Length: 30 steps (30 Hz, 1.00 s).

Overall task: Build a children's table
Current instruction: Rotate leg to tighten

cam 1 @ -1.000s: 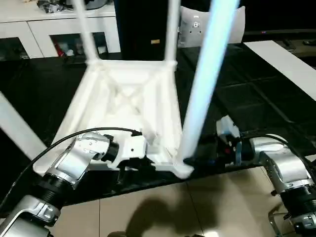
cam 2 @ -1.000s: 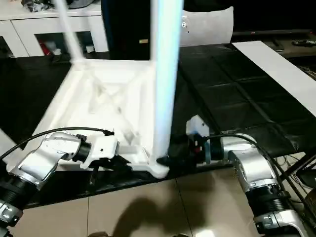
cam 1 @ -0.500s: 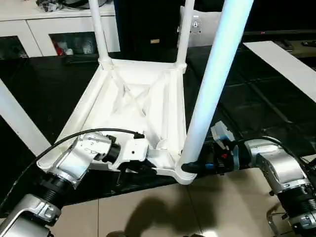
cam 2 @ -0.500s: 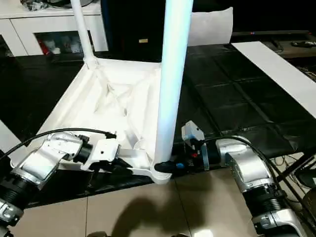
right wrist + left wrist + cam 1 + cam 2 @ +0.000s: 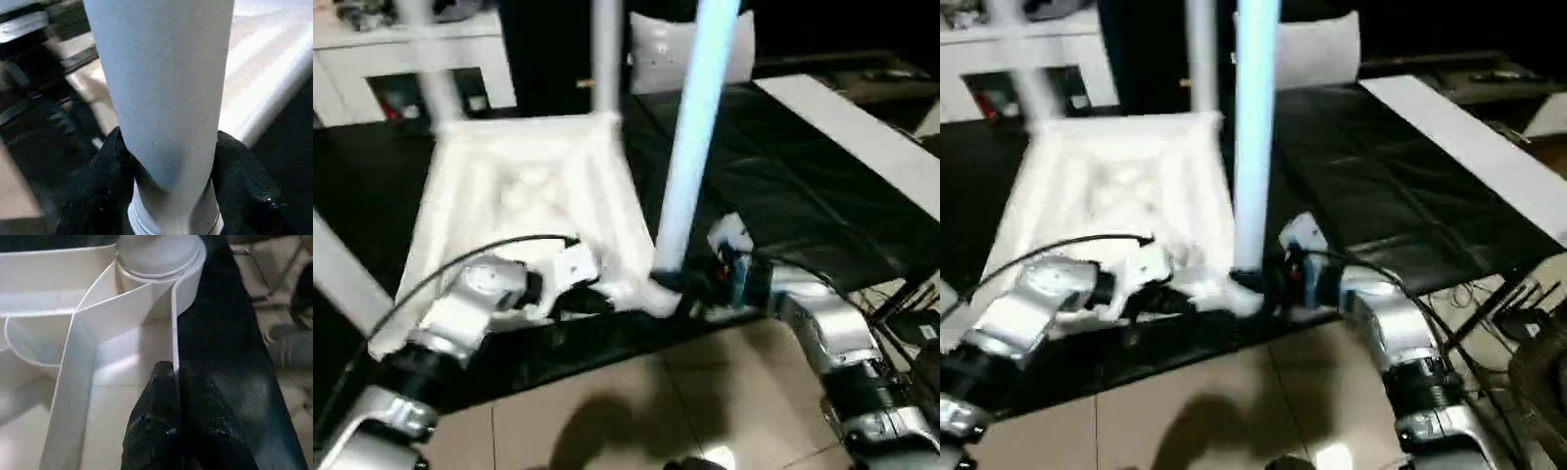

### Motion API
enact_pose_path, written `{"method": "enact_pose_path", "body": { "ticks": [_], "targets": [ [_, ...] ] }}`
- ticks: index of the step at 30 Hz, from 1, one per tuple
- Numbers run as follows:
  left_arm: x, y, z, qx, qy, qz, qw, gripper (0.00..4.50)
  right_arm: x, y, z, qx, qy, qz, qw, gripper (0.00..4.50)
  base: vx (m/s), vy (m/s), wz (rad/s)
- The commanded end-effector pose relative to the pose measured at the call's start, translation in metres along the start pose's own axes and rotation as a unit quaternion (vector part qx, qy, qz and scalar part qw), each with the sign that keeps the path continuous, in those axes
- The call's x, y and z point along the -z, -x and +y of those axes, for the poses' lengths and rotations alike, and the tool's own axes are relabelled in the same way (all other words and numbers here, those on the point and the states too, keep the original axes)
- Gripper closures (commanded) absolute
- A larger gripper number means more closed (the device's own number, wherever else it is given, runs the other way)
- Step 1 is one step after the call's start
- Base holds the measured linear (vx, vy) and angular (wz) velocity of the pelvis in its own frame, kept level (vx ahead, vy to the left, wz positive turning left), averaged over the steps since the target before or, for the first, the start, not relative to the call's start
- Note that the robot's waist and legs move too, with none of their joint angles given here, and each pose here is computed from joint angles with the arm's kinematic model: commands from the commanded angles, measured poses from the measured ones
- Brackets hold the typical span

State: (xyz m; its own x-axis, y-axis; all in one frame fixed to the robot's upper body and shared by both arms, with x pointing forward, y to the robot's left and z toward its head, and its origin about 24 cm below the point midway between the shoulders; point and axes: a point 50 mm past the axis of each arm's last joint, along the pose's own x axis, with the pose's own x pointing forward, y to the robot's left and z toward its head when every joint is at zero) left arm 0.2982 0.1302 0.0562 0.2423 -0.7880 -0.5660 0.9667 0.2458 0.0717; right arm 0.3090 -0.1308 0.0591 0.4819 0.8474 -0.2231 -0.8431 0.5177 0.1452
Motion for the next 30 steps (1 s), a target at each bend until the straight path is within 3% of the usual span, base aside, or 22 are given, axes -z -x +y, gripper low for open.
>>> {"method": "enact_pose_path", "body": {
  "ticks": [1, 4, 8, 10, 13, 17, 25, 30],
  "targets": [
    [-0.022, -0.018, -0.014, 0.032, -0.022, -0.041, 0.998, 4.5, -0.006, -0.012, -0.004, 0.054, 0.0, 0.002, 0.999, 2.56, 0.0, 0.0, 0.0],
    [-0.036, -0.035, -0.013, -0.023, 0.002, -0.055, 0.998, 4.5, -0.001, -0.032, -0.004, 0.139, -0.021, 0.008, 0.99, 2.56, 0.0, 0.0, 0.0],
    [-0.043, -0.043, -0.013, -0.046, 0.003, -0.058, 0.997, 4.5, 0.003, -0.039, -0.005, 0.179, -0.029, 0.022, 0.983, 2.56, 0.0, 0.0, 0.0],
    [-0.048, -0.05, -0.015, -0.056, -0.003, -0.056, 0.997, 4.5, 0.001, -0.044, -0.003, 0.179, -0.067, -0.003, 0.982, 2.56, 0.0, 0.0, 0.0],
    [-0.049, -0.051, -0.014, -0.067, -0.004, -0.052, 0.996, 4.5, -0.001, -0.041, -0.002, 0.167, -0.051, -0.012, 0.985, 1.88, 0.0, 0.0, 0.0],
    [-0.044, -0.044, -0.012, -0.059, -0.014, -0.053, 0.997, 4.5, 0.001, -0.025, -0.008, 0.147, -0.016, 0.004, 0.989, 1.54, 0.0, 0.0, 0.0],
    [-0.028, -0.028, -0.003, -0.043, -0.032, -0.041, 0.998, 4.5, -0.006, 0.011, -0.013, 0.066, 0.03, -0.01, 0.997, 0.89, 0.0, 0.0, 0.0],
    [-0.021, -0.017, -0.005, 0.013, -0.065, -0.033, 0.997, 4.5, -0.004, 0.031, -0.014, 0.013, 0.049, 0.028, 0.998, 0.45, 0.0, 0.0, 0.0]
  ]
}}
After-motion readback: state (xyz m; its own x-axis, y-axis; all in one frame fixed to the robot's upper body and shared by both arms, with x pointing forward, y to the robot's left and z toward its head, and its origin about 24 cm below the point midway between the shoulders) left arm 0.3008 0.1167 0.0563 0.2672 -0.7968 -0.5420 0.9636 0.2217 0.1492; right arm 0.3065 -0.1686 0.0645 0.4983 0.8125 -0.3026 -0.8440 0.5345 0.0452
